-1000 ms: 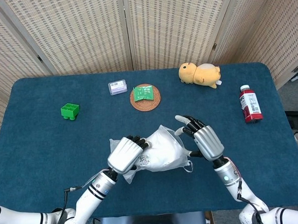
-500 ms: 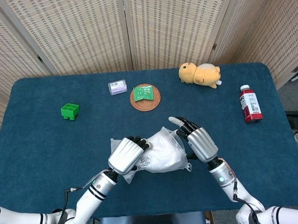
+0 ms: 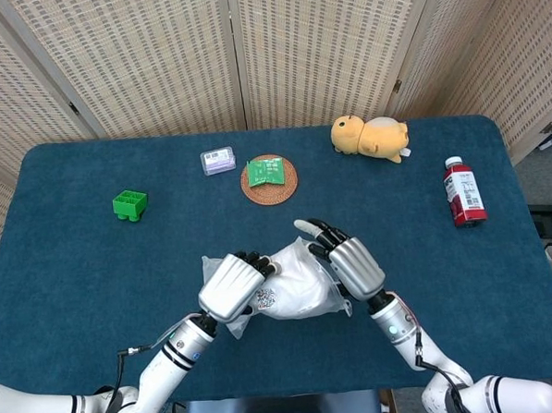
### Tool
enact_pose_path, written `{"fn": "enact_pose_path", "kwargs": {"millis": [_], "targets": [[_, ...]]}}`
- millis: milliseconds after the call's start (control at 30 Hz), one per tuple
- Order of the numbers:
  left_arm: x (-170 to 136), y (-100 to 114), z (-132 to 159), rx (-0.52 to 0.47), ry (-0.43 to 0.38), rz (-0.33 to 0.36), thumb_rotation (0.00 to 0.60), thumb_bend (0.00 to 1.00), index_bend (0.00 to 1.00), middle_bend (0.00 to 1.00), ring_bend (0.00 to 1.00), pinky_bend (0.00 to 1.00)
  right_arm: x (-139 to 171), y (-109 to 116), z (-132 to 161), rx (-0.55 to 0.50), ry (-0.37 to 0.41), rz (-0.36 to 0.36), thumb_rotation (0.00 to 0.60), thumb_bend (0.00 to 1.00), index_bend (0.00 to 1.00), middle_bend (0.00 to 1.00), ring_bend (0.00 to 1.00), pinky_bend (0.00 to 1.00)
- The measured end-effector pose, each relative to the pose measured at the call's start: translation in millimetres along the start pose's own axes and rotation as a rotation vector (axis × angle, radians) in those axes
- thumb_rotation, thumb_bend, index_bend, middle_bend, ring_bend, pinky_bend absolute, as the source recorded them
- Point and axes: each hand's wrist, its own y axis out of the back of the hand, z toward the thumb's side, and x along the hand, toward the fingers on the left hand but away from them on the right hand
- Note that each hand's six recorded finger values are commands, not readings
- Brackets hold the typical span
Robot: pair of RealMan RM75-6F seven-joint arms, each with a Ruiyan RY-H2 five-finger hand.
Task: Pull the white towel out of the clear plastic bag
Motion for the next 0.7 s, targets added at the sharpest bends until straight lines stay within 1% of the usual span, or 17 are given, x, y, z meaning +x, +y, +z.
{"fn": "enact_pose_path", "kwargs": {"millis": [33,100,267,433,633,667,700], "targets": [[-0.3,-0.4,-0.4,0.0,0.001,-0.001,0.6,0.11,0.4,0.48,0.45,0.6,-1.1,-0.5,0.7,0.0,0.0,-0.003,0.6,0.51,0.63,0.13,0.07,0.26],[-0.9,-1.5,-1.4,0.001,0.004,-0.005,0.6,0.11,0.4,0.48,0.45,0.6,-3.2,-1.5,1.8,0.0,0.0,-0.008,0.6,0.55,0.67,0.15,0.07,0.26],[-4.0,-7.7,-8.3,0.01,0.025,-0.025,0.6,0.11,0.39,0.48,0.45,0.6,-11.0,-2.3,4.7,0.007,0.002,-0.026,0.6,0.58,0.74,0.17,0.07,0.26],[-7.9,-15.6,-19.4,0.021,0.064,-0.053,0.6,0.11,0.36,0.45,0.45,0.6,-20.6,-4.1,6.4,0.017,0.006,-0.022,0.6,0.58,0.75,0.18,0.07,0.26],[-17.5,-23.0,-36.1,0.022,0.123,-0.08,0.6,0.1,0.31,0.45,0.43,0.6,-39.4,-14.2,12.0,0.029,0.023,0.008,0.6,0.59,0.75,0.18,0.07,0.26],[-19.4,-23.8,-38.4,0.023,0.131,-0.084,0.6,0.1,0.29,0.43,0.42,0.6,-43.2,-16.7,13.6,0.031,0.028,0.014,0.6,0.59,0.75,0.18,0.07,0.26],[-20.7,-24.4,-40.1,0.025,0.136,-0.088,0.6,0.1,0.25,0.39,0.4,0.59,-45.9,-18.5,14.6,0.033,0.03,0.017,0.6,0.59,0.75,0.18,0.07,0.26]]}}
